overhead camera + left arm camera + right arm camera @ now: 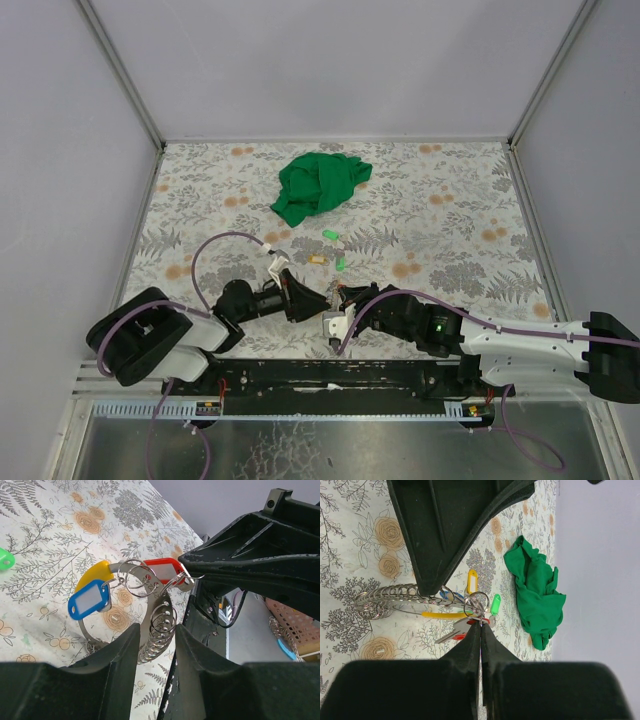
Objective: Put the keys on the keyring
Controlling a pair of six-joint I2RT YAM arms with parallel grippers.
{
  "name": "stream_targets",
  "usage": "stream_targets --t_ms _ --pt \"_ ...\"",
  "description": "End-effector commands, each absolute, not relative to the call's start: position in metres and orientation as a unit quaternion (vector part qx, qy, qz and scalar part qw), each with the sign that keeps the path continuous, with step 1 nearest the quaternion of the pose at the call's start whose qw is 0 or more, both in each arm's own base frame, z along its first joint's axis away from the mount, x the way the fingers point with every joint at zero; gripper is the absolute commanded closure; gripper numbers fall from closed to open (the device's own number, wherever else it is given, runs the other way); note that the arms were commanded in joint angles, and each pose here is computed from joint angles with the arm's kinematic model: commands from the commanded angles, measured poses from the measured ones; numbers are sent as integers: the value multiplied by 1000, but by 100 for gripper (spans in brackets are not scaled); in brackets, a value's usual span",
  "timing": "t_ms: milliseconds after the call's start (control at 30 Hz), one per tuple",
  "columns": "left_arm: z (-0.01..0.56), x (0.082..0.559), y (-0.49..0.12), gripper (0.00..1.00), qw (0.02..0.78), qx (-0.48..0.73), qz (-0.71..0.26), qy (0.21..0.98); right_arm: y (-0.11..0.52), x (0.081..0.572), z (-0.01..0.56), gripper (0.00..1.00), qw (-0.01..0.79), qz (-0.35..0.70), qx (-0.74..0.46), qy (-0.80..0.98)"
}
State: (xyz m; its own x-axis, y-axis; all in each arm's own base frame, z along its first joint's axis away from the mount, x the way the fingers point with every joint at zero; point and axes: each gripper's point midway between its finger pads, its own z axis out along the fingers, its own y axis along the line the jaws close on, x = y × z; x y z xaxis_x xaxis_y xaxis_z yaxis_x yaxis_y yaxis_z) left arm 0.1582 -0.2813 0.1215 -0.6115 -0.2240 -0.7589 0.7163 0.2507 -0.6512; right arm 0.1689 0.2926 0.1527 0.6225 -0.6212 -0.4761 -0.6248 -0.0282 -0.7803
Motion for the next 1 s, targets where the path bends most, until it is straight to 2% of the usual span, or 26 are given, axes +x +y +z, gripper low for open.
stream_targets --t_ms 0,367,600,967 --pt "141 158 -288 66 421 198 -603 648 295 175 170 100 573 -1 -694 436" --pt "164 143 -290 75 407 203 -643 617 294 175 168 100 571 -3 -694 439" --pt "161 142 -293 79 398 207 -635 629 294 176 168 100 571 -4 -693 440" --pt "149 152 -287 72 409 178 -605 660 292 176 170 100 571 -5 -692 441"
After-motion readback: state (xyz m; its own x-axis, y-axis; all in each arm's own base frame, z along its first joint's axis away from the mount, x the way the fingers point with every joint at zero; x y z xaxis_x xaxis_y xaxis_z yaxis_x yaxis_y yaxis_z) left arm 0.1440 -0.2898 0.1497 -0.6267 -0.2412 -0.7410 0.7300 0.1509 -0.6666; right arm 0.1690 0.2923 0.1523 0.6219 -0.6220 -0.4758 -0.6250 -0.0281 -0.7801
